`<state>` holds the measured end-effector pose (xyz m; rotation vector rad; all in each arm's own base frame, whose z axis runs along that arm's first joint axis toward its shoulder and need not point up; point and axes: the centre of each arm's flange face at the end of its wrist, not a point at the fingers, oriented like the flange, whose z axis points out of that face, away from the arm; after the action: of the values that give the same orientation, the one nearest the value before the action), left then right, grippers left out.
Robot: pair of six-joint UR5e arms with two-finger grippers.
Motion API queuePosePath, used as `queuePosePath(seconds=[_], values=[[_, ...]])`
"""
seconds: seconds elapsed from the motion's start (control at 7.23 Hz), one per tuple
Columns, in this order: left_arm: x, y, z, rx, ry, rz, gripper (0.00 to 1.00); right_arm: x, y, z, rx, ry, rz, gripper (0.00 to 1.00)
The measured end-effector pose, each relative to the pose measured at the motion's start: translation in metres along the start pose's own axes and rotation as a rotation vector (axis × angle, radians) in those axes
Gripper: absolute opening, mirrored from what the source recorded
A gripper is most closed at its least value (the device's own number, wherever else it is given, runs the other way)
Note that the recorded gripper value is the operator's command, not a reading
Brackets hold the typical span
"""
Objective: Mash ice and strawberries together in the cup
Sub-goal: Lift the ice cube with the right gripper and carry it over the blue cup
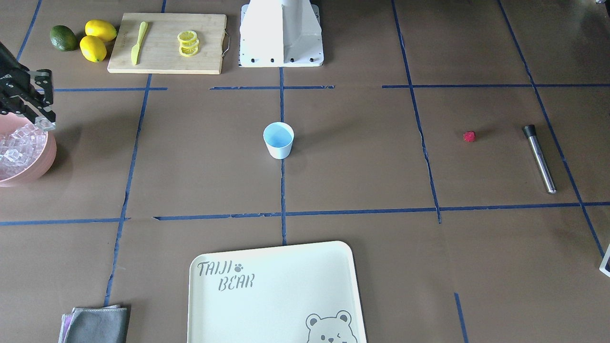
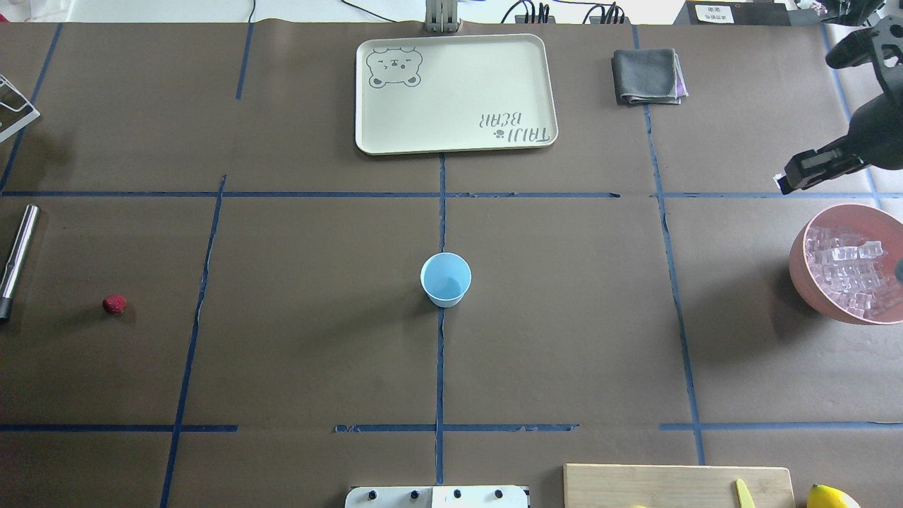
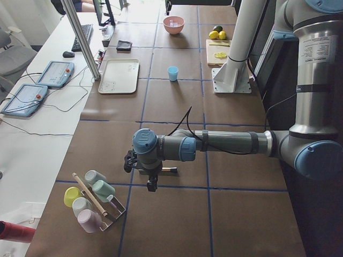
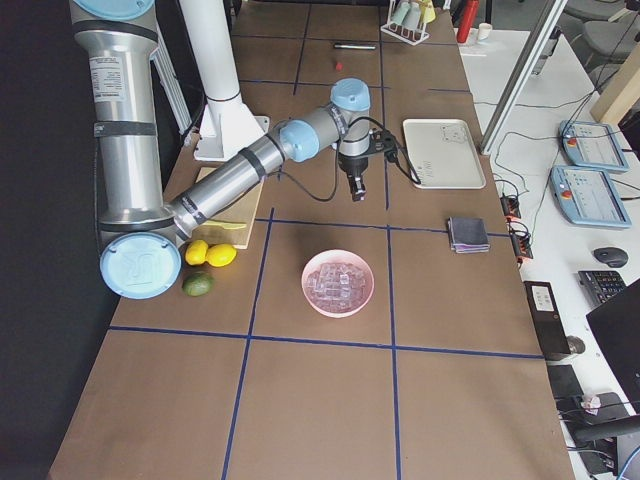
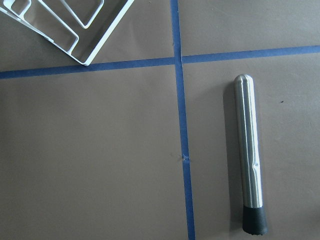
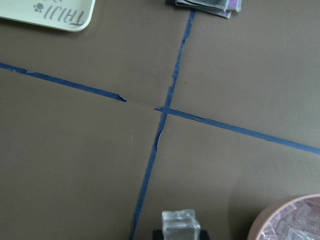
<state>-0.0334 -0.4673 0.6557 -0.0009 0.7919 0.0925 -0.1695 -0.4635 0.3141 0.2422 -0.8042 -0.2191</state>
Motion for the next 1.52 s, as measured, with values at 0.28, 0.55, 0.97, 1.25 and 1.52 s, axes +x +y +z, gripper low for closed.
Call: queuePosePath(seconds=[0.28, 0.55, 0.97, 1.25, 1.52], values=[[0.001, 0.000, 0.000, 0.000, 0.000, 0.002, 1.00, -0.083, -0.020, 0.008, 0.005, -0.050, -0.039, 0.00], [0.001, 0.000, -0.001, 0.001, 0.001, 0.005, 1.00, -0.145, -0.031, 0.028, 0.002, -0.058, -0.055, 0.00], [0.002, -0.001, -0.001, 0.004, 0.001, 0.005, 1.00, -0.255, -0.039, 0.077, 0.028, -0.010, 0.046, 0.00], [0.002, -0.001, -0.002, 0.004, 0.001, 0.007, 1.00, -0.335, -0.042, 0.109, 0.044, 0.019, 0.103, 0.00], [0.002, -0.001, -0.001, 0.005, 0.001, 0.008, 1.00, -0.399, -0.040, 0.136, 0.044, 0.046, 0.138, 0.01]])
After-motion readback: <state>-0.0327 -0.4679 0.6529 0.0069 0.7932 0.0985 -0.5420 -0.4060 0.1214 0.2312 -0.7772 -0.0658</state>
